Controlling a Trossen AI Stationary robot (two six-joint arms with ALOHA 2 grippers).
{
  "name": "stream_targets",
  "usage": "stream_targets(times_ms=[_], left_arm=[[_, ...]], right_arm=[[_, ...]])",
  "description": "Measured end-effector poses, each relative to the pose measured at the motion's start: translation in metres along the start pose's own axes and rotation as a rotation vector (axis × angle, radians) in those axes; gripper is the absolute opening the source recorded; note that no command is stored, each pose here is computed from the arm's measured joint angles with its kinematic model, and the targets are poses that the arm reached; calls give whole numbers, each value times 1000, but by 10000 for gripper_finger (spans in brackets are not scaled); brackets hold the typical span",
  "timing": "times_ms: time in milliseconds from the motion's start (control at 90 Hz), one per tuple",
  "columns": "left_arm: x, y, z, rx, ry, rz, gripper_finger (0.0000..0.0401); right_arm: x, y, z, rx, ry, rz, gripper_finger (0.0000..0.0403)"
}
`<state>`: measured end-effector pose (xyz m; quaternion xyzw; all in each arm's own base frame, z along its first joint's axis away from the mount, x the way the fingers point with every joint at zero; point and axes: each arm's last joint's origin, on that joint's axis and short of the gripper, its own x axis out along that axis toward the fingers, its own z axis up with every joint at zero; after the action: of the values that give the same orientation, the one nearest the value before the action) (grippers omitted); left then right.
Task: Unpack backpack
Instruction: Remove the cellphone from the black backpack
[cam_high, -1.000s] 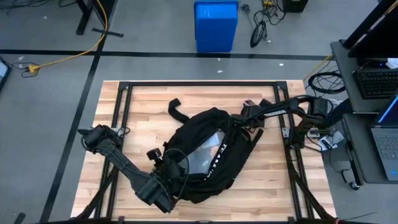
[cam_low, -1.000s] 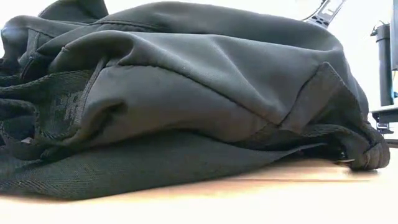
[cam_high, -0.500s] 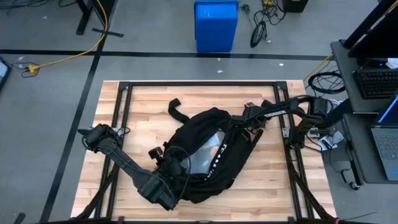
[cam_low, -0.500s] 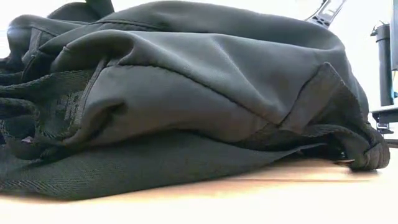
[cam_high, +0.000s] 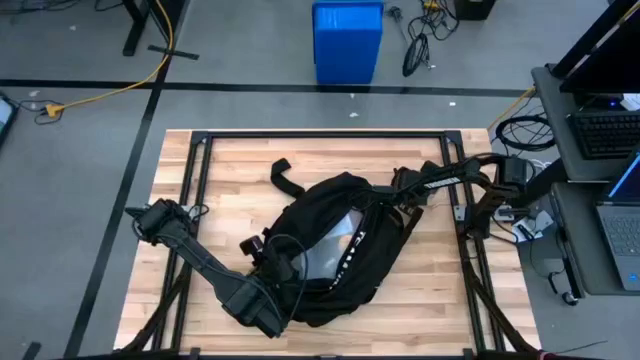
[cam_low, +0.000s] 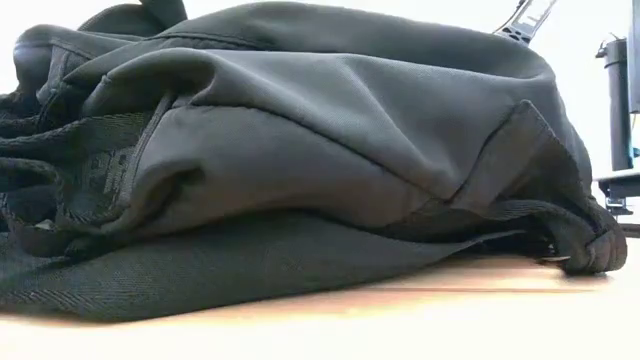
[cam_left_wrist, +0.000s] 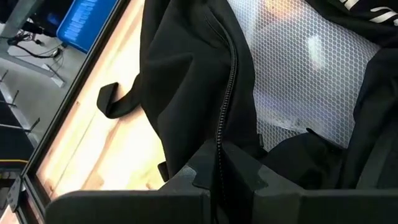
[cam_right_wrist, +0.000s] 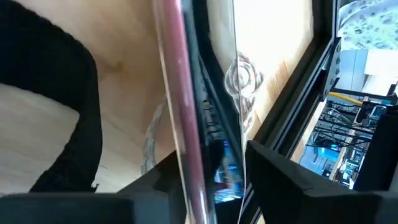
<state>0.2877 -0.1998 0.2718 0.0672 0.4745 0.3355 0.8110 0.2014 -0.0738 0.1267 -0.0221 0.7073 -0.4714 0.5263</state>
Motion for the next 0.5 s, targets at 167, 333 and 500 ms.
stream_targets(times_ms=[167, 333, 500], left_arm=[[0, 0, 0, 1, 0, 0, 8], [0, 0, 0, 1, 5, -2, 8], [0, 0, 0, -1, 5, -4, 8]], right_arm=[[-5, -5, -1, 20, -21, 13, 171], [-8, -9, -3, 39, -32, 23, 177], [-7, -11, -2, 47, -24, 22, 163]])
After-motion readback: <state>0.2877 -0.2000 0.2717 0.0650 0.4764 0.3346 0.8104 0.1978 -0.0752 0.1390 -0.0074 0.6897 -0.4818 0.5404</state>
